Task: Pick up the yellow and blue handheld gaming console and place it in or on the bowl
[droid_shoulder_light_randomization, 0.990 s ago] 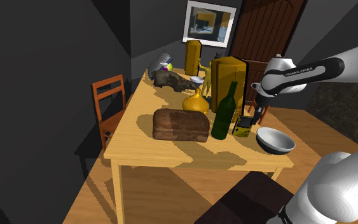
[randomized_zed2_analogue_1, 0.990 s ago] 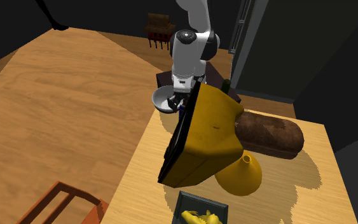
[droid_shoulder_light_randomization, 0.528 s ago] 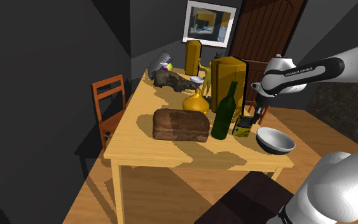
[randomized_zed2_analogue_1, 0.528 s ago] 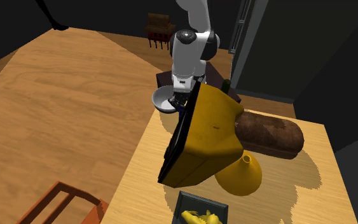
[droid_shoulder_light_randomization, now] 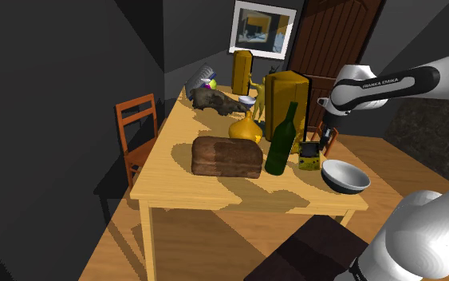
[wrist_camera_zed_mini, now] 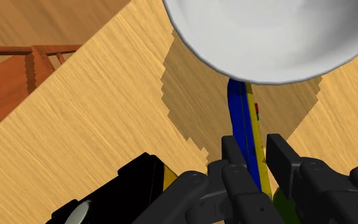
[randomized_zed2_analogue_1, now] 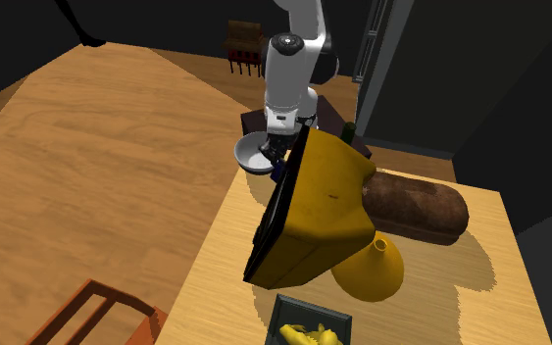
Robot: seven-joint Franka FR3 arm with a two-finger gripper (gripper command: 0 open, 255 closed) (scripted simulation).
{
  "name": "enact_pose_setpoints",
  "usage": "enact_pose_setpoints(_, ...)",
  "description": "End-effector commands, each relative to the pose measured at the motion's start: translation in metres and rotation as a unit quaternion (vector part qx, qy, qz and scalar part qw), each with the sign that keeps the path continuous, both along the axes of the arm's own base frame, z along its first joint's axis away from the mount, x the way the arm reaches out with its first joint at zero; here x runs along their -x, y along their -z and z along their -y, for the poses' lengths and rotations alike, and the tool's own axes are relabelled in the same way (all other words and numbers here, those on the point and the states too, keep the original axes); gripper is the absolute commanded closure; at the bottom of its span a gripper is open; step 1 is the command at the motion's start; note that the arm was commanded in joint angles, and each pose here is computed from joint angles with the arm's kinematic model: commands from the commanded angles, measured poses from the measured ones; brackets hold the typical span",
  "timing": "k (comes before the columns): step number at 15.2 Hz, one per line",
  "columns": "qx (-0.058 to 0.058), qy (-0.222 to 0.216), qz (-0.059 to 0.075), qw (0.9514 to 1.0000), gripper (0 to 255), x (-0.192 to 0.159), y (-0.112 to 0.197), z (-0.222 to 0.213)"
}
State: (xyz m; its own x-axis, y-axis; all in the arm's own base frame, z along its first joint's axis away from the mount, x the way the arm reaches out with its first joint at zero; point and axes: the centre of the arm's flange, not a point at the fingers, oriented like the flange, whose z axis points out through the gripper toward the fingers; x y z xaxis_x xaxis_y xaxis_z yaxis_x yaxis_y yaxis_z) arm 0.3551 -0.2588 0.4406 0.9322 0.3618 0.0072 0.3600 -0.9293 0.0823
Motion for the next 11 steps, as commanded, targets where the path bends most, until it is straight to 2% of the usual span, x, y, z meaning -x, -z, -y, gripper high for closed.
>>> enact_pose_setpoints(1,0.000,0.000,0.000,1.0000,255,0.000,-0.011,-0.001)
enact_pose_setpoints(11,0.000,0.000,0.000,1.0000,255,0.000,-0.063,-0.001)
